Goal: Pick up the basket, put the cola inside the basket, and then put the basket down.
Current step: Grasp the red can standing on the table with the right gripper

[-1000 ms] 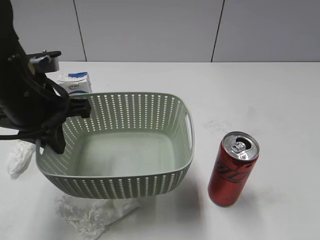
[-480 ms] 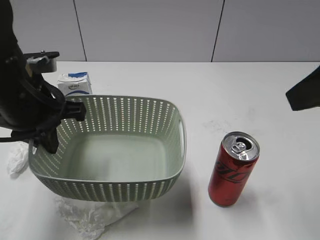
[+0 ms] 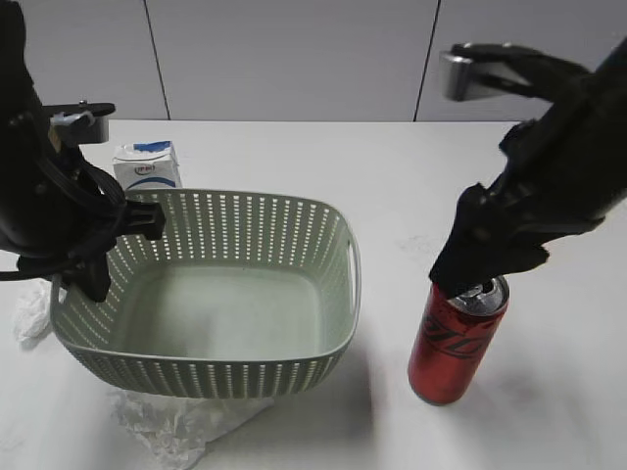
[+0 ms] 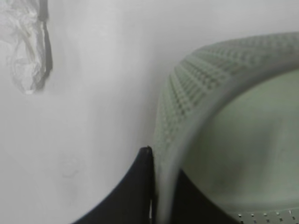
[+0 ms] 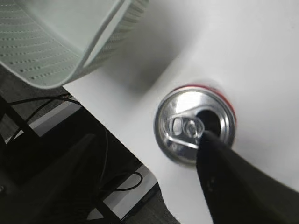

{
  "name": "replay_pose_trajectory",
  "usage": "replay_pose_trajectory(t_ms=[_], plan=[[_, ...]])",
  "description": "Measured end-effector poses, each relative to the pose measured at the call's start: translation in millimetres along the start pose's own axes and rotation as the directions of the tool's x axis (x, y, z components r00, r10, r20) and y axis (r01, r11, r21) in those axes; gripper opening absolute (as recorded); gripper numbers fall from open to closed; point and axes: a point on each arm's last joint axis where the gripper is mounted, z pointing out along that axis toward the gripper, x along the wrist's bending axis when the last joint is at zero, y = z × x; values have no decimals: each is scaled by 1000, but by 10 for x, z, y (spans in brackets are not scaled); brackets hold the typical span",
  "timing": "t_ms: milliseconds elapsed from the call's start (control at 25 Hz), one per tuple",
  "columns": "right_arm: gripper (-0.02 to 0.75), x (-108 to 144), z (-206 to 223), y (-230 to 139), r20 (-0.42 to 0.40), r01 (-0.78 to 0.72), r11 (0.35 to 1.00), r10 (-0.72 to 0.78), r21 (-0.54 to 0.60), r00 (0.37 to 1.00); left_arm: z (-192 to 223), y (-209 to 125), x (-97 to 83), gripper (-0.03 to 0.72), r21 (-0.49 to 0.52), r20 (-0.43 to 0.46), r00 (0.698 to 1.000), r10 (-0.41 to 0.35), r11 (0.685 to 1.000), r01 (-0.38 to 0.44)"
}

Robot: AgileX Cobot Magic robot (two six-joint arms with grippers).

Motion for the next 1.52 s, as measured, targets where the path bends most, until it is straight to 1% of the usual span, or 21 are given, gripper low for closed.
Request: replay_pose_trajectory(t_ms=[160, 320, 520, 720, 880, 1000, 1080, 1160, 1200, 1280, 1400, 1520], plan=[[498, -105, 319, 69, 3, -17, 996, 16, 85, 1000, 0, 1, 2, -4, -1, -3, 1000, 2, 1000, -2], [496, -144, 419, 137, -4, -27, 994, 27, 108, 1000, 0, 1, 4, -4, -1, -5, 1000, 3, 1000, -3], [493, -149, 423, 135, -3, -23, 992, 24, 123, 1000, 0, -1, 6, -4, 1, -7, 1000, 4, 1000, -4], [491, -128, 376, 89, -9, -12, 987, 14, 163, 1000, 0, -1, 6, -4, 1, -7, 1000, 4, 1000, -4], [491, -120, 293, 58, 15, 10, 988, -12, 156, 1000, 0, -1, 6, -4, 1, -7, 1000, 4, 1000, -4], [493, -109, 169, 42, 52, 38, 989, -46, 140, 998, 0, -1, 6, -4, 1, -7, 1000, 4, 1000, -4], [504, -67, 1, 67, 73, 61, 994, -67, 85, 995, 0, -1, 6, -4, 1, -7, 1000, 4, 1000, -4], [533, -40, -170, 90, 103, 69, 997, -71, 20, 992, 0, -1, 6, -4, 1, -6, 1000, 3, 1000, -3], [547, -34, -246, 95, 128, 74, 997, -72, -14, 989, 0, -1, 6, -4, 1, -6, 1000, 3, 1000, -3], [567, -47, -349, 82, 178, 62, 997, -53, -45, 983, 0, -3, 7, -4, 3, -7, 1000, 3, 1000, -3], [582, -109, -450, 35, 277, 51, 998, -36, -46, 960, 0, -8, 9, -4, 9, -10, 1000, 3, 1000, -3], [586, -254, -554, -32, 341, -17, 999, 33, -49, 940, 0, -15, 11, -4, 16, -12, 1000, 2, 1000, -2]])
